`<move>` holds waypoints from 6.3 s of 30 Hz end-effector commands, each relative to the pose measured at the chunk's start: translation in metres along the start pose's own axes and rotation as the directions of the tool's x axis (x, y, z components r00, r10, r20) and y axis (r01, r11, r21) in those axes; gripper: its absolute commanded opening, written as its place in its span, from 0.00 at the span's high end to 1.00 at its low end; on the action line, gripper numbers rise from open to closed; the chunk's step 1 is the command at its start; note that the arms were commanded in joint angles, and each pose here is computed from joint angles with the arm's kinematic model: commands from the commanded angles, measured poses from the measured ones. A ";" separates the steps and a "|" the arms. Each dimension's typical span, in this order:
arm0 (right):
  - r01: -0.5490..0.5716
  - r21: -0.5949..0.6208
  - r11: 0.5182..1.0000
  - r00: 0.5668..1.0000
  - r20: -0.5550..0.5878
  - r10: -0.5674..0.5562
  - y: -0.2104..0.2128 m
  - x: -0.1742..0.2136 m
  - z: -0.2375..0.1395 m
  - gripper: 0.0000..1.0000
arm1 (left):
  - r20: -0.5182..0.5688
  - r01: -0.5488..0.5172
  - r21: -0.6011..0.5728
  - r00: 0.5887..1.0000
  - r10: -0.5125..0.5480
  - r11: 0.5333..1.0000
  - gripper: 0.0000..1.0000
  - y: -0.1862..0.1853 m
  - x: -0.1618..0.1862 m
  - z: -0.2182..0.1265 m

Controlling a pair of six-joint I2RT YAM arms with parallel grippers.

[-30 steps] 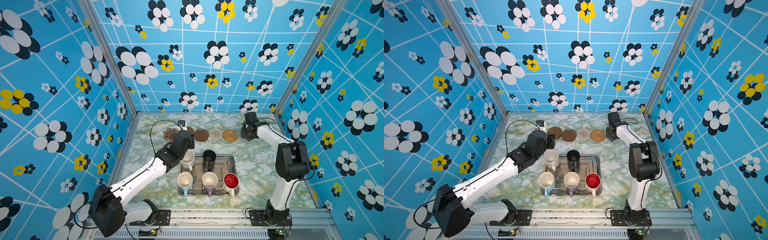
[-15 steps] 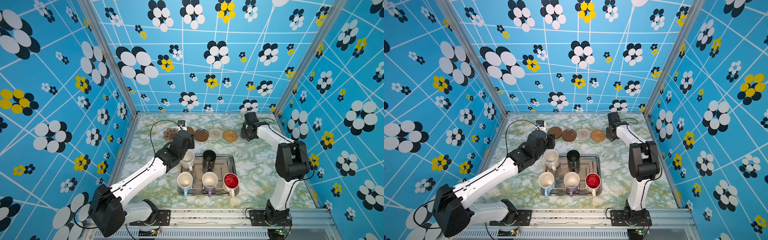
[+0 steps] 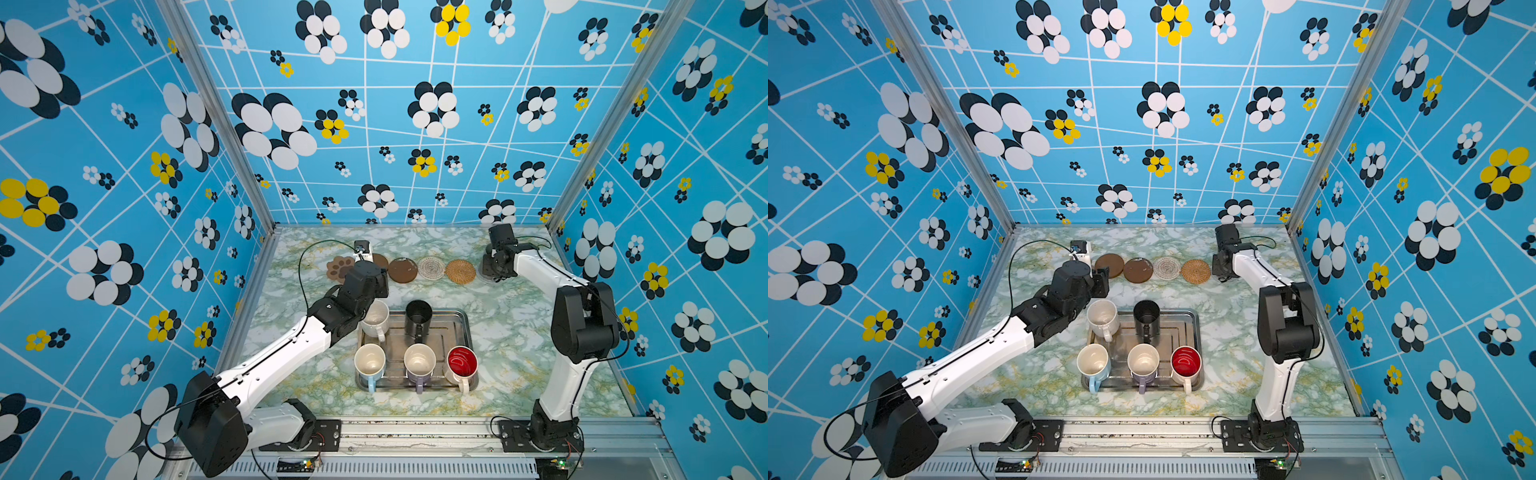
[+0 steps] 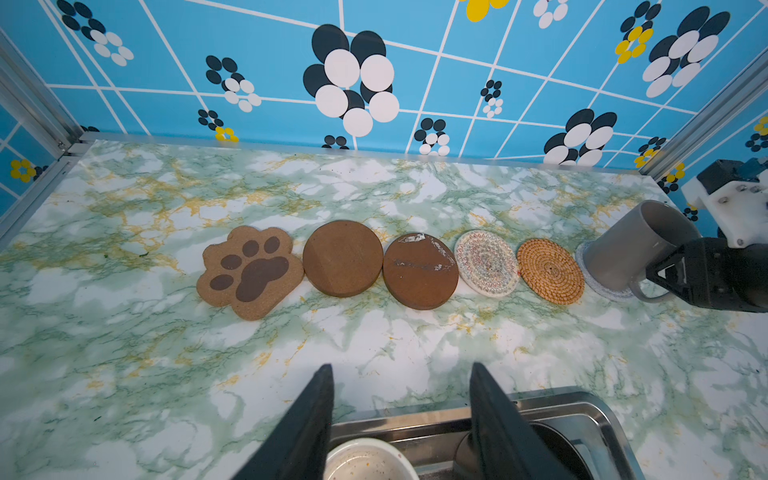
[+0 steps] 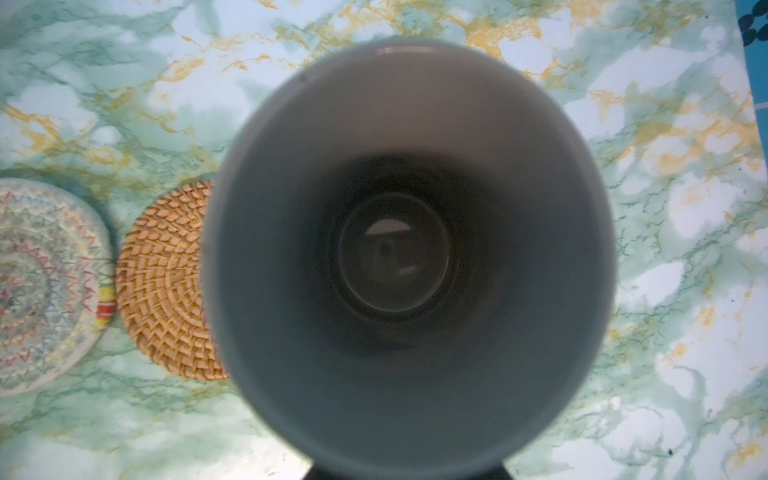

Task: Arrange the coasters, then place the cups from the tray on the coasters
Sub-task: 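Lower the grey mug onto the grey woven coaster with the right gripper, then release and raise the right gripper while the left descends to the speckled mug, then grasp the white speckled mug by its handle with the left gripper and lift it, then carry the white speckled mug with the left gripper toward the paw coaster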

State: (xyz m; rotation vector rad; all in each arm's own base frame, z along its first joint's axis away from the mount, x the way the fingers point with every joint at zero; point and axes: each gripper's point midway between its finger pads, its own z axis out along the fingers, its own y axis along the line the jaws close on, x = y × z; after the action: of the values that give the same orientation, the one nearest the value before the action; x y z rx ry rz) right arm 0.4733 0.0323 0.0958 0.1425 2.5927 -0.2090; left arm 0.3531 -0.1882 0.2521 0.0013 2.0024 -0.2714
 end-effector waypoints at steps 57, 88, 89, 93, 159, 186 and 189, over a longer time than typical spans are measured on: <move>-0.095 -0.275 0.957 0.889 0.410 0.206 0.028 0.012 -0.176 0.44 | -0.734 -0.211 -0.084 0.674 0.083 0.974 0.43 0.005 0.165 -0.041; -0.094 -0.257 0.962 0.891 0.409 0.197 0.027 0.014 -0.169 0.42 | -0.787 -0.246 -0.106 0.614 0.070 0.963 0.61 0.005 0.205 -0.018; -0.094 -0.258 0.962 0.891 0.410 0.197 0.027 0.014 -0.169 0.42 | -0.785 -0.244 -0.108 0.615 0.067 0.964 0.62 0.005 0.205 -0.018; -0.094 -0.256 0.962 0.891 0.410 0.196 0.027 0.014 -0.168 0.42 | -0.784 -0.243 -0.112 0.618 0.065 0.964 0.65 0.006 0.207 -0.014; -0.084 -0.226 0.971 0.905 0.391 0.169 0.029 0.013 -0.158 0.41 | -0.312 0.009 -0.164 0.948 -0.060 0.986 1.00 0.041 0.034 0.017; -0.127 -0.237 0.963 0.921 0.331 0.203 0.019 0.001 -0.137 0.40 | -0.301 0.049 -0.273 0.944 -0.134 0.961 1.00 0.127 0.008 0.141; -0.130 -0.233 0.964 0.923 0.326 0.203 0.018 0.001 -0.135 0.40 | -0.287 0.065 -0.278 0.947 -0.148 0.958 1.00 0.131 0.009 0.145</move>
State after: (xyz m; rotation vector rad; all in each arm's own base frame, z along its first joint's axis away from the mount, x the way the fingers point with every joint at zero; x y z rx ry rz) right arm 0.4034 0.0745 0.2011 0.2108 2.2231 0.0725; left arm 0.4623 -0.0885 0.1177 -0.2410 2.5050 -0.0215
